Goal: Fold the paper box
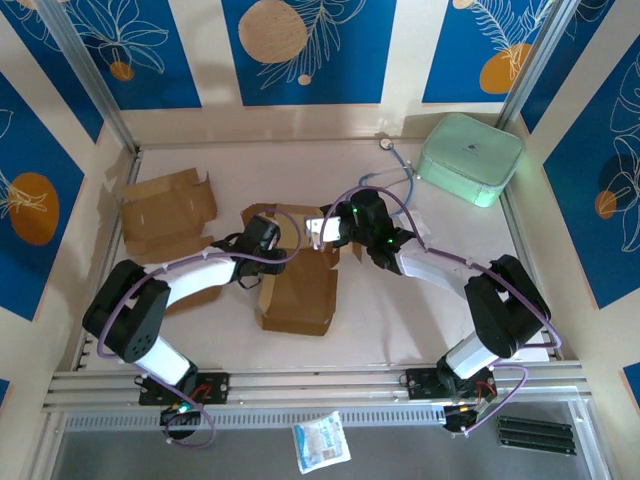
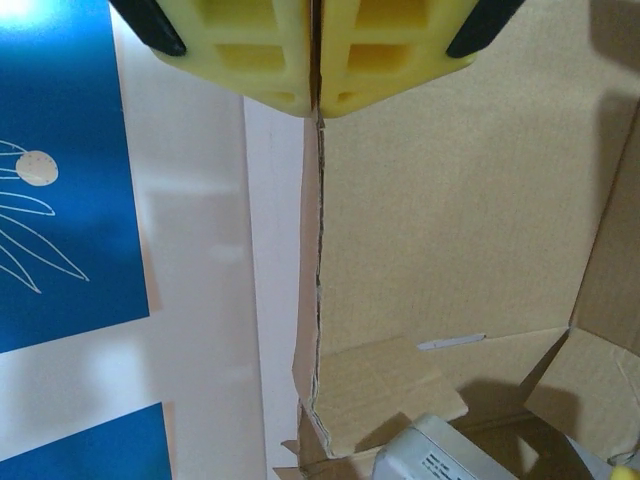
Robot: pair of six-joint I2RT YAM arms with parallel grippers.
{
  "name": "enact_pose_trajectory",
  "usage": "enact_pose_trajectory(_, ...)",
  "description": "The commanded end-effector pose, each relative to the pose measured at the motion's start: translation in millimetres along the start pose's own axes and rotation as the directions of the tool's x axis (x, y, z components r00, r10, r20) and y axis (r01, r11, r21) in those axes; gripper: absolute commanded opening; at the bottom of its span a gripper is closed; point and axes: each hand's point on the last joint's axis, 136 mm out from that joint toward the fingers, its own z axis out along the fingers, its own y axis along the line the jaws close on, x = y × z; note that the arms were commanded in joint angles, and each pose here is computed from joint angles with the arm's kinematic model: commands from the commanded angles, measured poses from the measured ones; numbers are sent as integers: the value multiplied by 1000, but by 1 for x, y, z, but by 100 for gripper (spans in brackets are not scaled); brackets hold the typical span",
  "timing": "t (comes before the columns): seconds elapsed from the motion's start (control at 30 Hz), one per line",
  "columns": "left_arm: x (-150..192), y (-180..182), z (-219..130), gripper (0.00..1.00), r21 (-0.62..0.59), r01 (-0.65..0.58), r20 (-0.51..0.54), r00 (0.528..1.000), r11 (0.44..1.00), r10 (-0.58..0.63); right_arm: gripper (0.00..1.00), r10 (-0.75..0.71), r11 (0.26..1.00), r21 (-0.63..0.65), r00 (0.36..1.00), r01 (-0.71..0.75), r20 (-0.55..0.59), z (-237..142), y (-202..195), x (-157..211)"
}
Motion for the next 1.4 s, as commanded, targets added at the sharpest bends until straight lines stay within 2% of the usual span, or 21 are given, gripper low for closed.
enact_pose_trajectory(0.0, -8, -28, 0, 52, 138, -6, 21, 1000, 990, 3, 10, -7, 1000, 8, 1000, 7, 12, -3, -2, -5)
enact_pose_trajectory(0.27, -15, -35, 3, 48, 171, -24, 57, 998, 985, 14, 9, -9, 1000, 7, 1000, 9, 6, -3, -2, -3)
enact_pose_trajectory(0.33, -17, -27, 2, 49, 132, -25, 71, 997, 991, 16, 9, -6, 1000, 7, 1000, 6, 3, -4, -1, -2)
enact_pose_trajectory(0.4, -20, -12, -3, 53, 50, -15, 99, 995, 999, 10, 9, -5, 1000, 7, 1000, 5, 0, -4, -1, -2)
enact_pose_trajectory(0.47, -22, 9, -8, 53, -68, -8, 115, 993, 998, 16, 9, -5, 1000, 7, 1000, 5, -2, -4, -1, -1)
enact_pose_trajectory(0.57, -21, 26, -7, 53, -179, -59, 88, 993, 982, 76, 10, -5, 1000, 8, 1000, 5, 0, -5, -1, -1)
enact_pose_trajectory(0.8, -11, 28, 14, 55, -206, -97, -12, 995, 974, 97, 10, -5, 1000, 10, 1000, 5, 0, -5, -2, -2)
enact_pose_trajectory(0.9, -11, 14, 21, 55, -132, -91, -15, 996, 987, 90, 10, -5, 1000, 10, 1000, 5, -1, -6, -2, -2)
enact_pose_trajectory(1.0, -16, -17, 21, 51, 47, -88, 37, 996, 995, 86, 9, -10, 1000, 8, 1000, 10, -6, -6, -2, -1)
enact_pose_trajectory(1.07, -22, -29, 17, 49, 116, -72, 83, 995, 991, 63, 10, -7, 1000, 7, 1000, 7, -9, -6, -2, 0)
enact_pose_trajectory(1.2, -29, -38, 12, 45, 172, -74, 128, 990, 982, 53, 9, -4, 1000, 7, 1000, 4, -12, -7, -1, 0)
enact_pose_trajectory(1.37, -18, -51, 22, 44, 242, -97, 81, 994, 965, 79, 10, -3, 1000, 4, 1000, 3, -15, -7, 0, 1)
